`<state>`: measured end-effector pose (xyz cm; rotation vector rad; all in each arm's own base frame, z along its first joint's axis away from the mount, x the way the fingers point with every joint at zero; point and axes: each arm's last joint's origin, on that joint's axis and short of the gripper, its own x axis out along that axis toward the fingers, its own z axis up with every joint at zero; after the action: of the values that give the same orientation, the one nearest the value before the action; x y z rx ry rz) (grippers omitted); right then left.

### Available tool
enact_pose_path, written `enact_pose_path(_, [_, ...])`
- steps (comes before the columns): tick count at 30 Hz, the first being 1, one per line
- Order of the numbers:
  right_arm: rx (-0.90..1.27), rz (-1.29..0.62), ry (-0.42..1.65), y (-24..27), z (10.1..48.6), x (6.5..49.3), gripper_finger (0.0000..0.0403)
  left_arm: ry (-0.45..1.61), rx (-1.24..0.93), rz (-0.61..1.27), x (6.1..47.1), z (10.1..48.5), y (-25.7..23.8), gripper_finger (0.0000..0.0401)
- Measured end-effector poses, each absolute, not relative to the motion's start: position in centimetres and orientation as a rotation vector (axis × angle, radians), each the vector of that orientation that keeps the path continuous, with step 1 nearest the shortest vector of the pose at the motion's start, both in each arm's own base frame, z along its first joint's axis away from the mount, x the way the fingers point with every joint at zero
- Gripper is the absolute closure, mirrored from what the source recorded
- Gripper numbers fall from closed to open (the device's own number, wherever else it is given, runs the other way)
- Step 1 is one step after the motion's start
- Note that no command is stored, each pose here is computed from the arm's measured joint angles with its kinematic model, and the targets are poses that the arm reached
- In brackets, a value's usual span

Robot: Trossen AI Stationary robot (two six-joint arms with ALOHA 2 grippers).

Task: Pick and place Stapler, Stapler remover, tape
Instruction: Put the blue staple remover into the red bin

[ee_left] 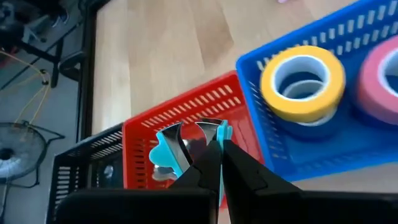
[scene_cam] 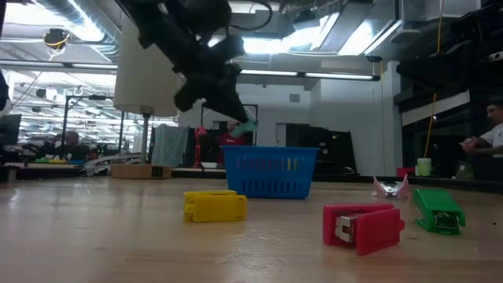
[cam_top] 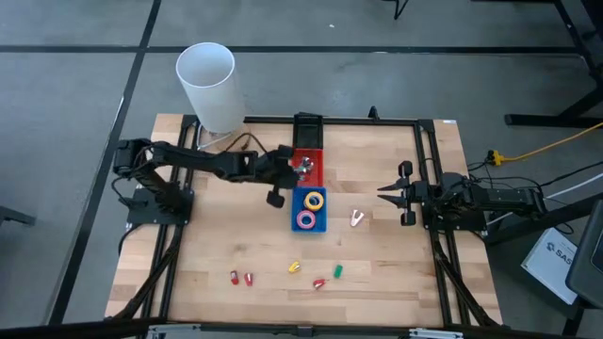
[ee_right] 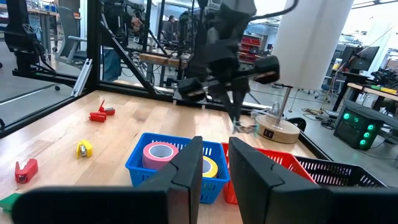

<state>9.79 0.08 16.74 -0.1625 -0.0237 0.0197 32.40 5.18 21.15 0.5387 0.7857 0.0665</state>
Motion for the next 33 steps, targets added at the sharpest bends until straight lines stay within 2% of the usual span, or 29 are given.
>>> enact_pose_path(19, [-0.162, 0.019, -0.024, 0.1, 16.7, 9.8, 0.0322, 0.779, 0.512, 0.188, 36.1, 17.9, 11.2, 0.0394])
enact_pose_path(33, [-0.162, 0.020, -0.024, 0.1, 16.7, 9.8, 0.0322, 0.734, 0.506, 0.186, 37.2, 18.1, 11.3, 0.0386])
